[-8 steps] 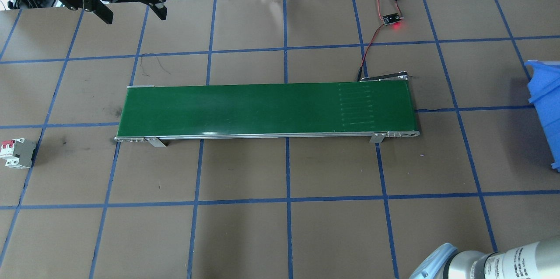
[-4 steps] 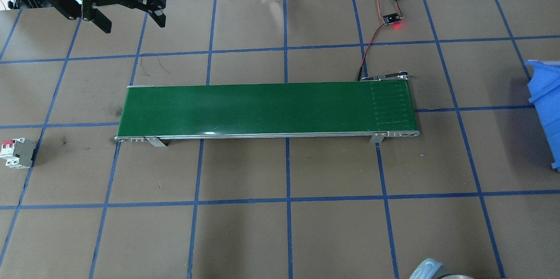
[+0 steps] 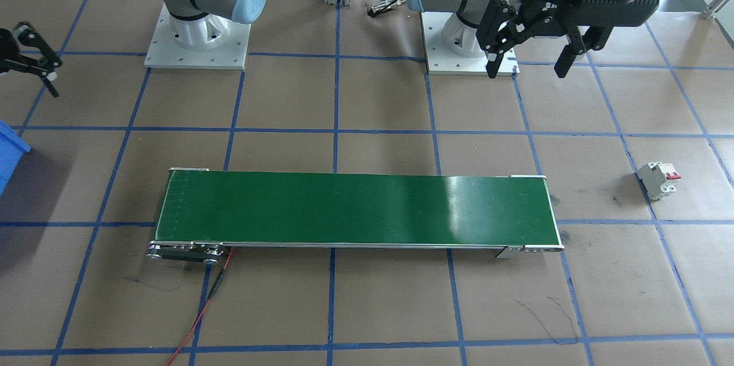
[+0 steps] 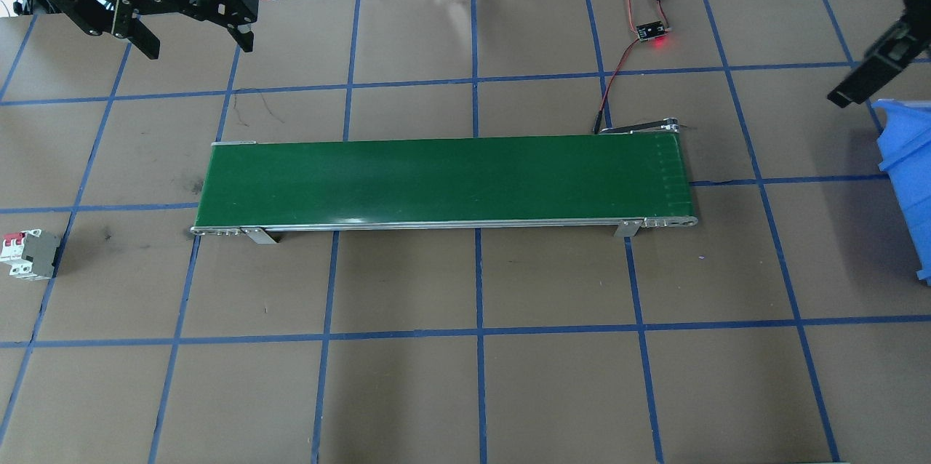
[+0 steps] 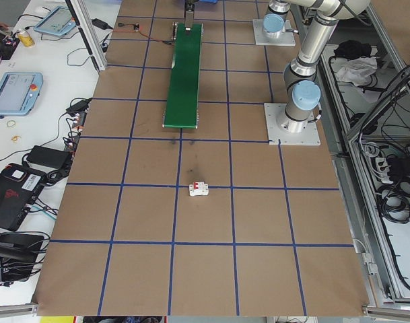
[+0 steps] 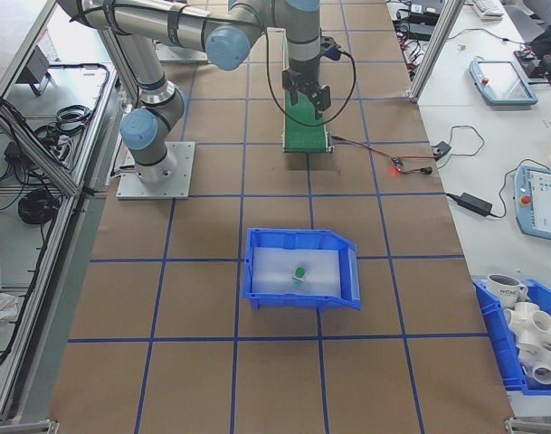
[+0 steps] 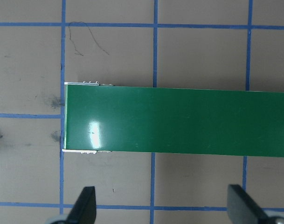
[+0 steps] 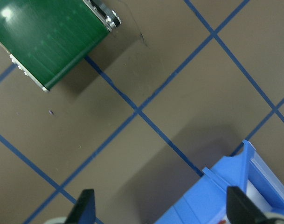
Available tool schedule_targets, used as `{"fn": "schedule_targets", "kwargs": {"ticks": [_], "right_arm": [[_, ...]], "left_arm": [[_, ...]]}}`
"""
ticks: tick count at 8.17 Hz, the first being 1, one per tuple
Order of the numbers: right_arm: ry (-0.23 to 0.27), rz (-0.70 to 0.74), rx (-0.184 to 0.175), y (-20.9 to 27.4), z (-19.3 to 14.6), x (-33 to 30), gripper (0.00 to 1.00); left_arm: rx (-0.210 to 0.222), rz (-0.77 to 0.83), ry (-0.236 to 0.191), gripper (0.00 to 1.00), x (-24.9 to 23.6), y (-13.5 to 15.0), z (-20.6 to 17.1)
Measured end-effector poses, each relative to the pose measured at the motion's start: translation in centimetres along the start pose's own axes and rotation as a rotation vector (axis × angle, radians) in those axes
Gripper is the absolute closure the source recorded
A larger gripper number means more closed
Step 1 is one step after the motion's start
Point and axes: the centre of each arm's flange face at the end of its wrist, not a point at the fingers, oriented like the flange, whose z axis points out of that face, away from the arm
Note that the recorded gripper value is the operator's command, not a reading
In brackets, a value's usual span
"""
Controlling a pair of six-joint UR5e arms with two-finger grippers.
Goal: Move button from left to right
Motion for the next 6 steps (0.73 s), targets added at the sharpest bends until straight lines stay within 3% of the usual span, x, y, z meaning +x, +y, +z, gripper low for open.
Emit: {"fn": "schedule_targets", "kwargs": {"ticks": [2, 6], "right_arm": [[-0.039, 0.183, -0.005, -4.8, -1.2, -6.4, 0.0], [-0.057, 0.495, -0.022, -10.7, -2.1, -16.5, 0.0]], "left_arm": [[-0.001, 0.0, -0.008, 0.0, -0.1, 0.0, 0.1], [-0.002, 0.0, -0.006, 0.0, -0.1, -0.1, 0.1]]}}
